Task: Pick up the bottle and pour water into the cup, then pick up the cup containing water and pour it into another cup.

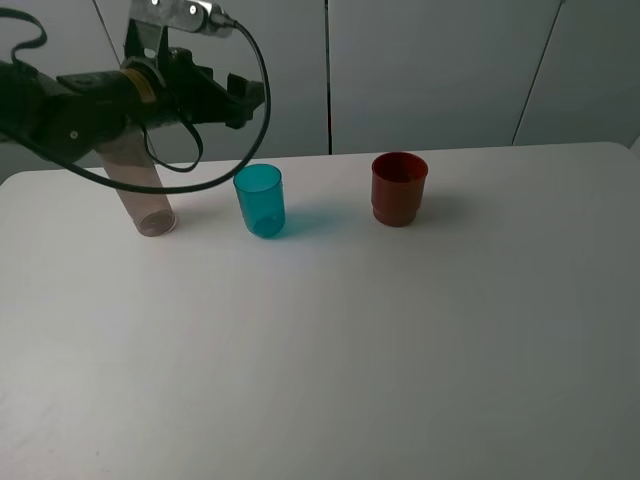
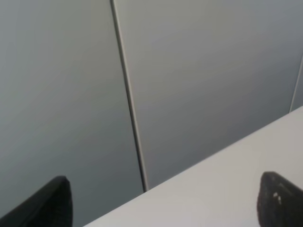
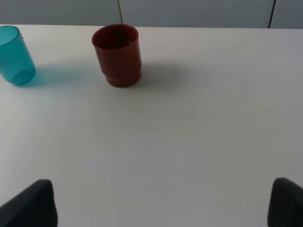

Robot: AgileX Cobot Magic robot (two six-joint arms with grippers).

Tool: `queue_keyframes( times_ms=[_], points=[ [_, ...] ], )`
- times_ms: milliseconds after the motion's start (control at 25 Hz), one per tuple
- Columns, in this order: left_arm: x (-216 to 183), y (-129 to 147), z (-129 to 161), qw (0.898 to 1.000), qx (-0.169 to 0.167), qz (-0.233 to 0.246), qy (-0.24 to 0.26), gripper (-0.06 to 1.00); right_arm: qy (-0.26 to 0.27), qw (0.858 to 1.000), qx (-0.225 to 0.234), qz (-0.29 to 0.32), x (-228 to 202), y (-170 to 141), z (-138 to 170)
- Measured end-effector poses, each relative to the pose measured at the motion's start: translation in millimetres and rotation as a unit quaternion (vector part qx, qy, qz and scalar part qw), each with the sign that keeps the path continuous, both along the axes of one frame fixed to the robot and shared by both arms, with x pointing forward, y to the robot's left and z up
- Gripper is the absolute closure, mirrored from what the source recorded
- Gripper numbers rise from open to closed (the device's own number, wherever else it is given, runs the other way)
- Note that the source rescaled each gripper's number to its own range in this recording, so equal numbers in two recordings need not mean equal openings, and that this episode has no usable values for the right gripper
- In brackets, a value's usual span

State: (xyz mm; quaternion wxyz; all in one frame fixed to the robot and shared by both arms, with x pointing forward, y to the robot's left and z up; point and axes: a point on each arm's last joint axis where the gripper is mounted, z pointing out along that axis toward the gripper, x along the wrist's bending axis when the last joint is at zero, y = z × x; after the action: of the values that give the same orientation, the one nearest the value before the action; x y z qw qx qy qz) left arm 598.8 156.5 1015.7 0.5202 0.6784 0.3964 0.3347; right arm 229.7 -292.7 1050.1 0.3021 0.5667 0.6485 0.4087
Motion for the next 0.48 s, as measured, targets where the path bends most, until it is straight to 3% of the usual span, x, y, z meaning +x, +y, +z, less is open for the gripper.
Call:
queue_keyframes(
  times_ms=[360,480],
  points=[
    [-75.4,59.0,102.7,0.988,-0.046,0.115,0.088,-0.05,0.0,1.0,-0.001,0.0,0.0,-0.1,0.0],
    [-109.0,92.5,127.0,0.981,-0.033,0.158,0.104,-0.05,0.0,1.0,-0.001,0.0,0.0,-0.1,0.0]
  ],
)
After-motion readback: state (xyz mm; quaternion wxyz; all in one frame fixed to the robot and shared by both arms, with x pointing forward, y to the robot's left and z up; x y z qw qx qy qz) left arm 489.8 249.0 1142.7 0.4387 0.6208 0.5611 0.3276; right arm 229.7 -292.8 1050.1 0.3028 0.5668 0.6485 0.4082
